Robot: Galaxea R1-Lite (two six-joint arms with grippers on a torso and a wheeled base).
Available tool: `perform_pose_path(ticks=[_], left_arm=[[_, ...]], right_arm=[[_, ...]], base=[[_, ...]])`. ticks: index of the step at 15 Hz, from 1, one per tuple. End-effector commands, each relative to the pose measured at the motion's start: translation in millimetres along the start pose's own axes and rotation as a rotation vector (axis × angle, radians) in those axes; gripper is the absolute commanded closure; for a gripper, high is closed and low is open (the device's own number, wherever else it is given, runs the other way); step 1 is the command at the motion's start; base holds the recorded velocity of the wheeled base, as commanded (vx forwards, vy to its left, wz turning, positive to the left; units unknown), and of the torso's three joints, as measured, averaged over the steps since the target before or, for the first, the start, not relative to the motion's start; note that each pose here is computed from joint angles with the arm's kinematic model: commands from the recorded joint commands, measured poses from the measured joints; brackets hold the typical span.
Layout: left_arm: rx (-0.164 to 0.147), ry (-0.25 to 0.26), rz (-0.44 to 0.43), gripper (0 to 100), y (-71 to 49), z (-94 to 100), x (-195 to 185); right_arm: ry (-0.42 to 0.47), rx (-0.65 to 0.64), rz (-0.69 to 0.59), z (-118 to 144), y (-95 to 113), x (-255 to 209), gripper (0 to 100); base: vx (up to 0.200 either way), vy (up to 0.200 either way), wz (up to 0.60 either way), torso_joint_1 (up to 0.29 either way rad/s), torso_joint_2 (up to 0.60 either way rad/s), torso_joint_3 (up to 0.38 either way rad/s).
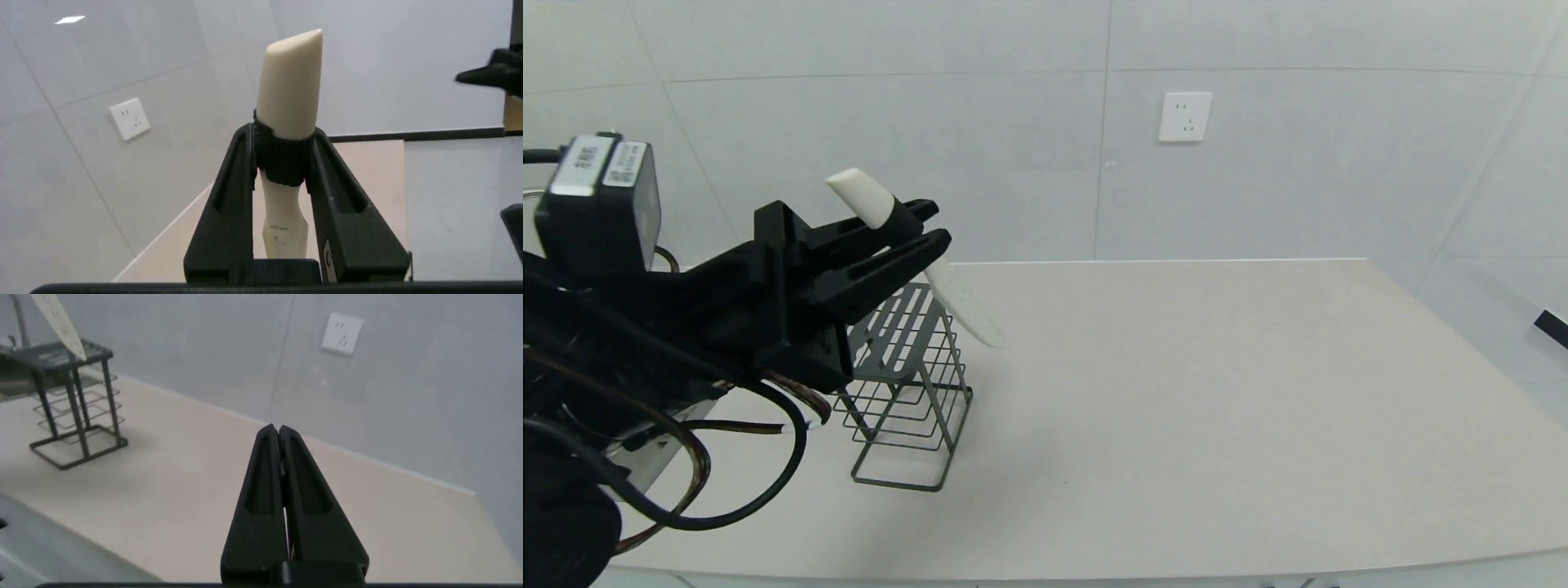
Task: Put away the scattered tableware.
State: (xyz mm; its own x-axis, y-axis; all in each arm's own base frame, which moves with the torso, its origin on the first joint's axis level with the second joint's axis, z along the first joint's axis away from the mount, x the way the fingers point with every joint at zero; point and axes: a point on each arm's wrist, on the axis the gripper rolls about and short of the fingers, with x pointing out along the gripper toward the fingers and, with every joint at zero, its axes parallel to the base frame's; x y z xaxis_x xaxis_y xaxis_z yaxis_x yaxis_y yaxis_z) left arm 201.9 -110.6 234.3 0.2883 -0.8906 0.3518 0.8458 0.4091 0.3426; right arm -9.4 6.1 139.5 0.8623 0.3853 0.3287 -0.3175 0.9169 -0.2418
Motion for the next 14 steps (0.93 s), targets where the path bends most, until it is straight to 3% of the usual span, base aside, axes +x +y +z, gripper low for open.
perform_pose_path(ticks=[1, 2, 3, 5, 9, 11, 14], left_arm=[[0.064, -0.045, 0.008, 100, 5.2, 23.0, 2], [0.083, -0.043, 0.026, 100, 10.5, 28.3, 1], [0.123, -0.018, 0.091, 100, 24.1, 35.9, -10], [0.149, 0.004, 0.116, 100, 29.1, 38.4, -19], [0.185, 0.042, 0.013, 100, 38.2, 41.2, -33], [0.198, 0.074, 0.014, 100, 46.8, 37.5, -41], [0.255, 0.125, -0.048, 100, 65.0, 31.6, -54]], right_arm=[[-0.071, -0.058, -0.042, -8, 13, -26, 100], [0.011, -0.034, -0.039, -18, 15, -27, 100], [0.153, 0.014, -0.044, -33, 17, -28, 100], [0.333, 0.033, -0.151, -49, 17, -32, 100], [0.331, 0.089, -0.217, -49, 16, -32, 100], [0.374, 0.120, -0.262, -53, 16, -34, 100], [0.375, 0.173, -0.292, -53, 16, -34, 100]], base=[[0.000, 0.000, 0.00, 0.000, 0.00, 0.000], [0.000, 0.000, 0.00, 0.000, 0.00, 0.000], [0.000, 0.000, 0.00, 0.000, 0.00, 0.000], [0.000, 0.000, 0.00, 0.000, 0.00, 0.000], [0.000, 0.000, 0.00, 0.000, 0.00, 0.000], [0.000, 0.000, 0.00, 0.000, 0.00, 0.000], [0.000, 0.000, 0.00, 0.000, 0.00, 0.000]])
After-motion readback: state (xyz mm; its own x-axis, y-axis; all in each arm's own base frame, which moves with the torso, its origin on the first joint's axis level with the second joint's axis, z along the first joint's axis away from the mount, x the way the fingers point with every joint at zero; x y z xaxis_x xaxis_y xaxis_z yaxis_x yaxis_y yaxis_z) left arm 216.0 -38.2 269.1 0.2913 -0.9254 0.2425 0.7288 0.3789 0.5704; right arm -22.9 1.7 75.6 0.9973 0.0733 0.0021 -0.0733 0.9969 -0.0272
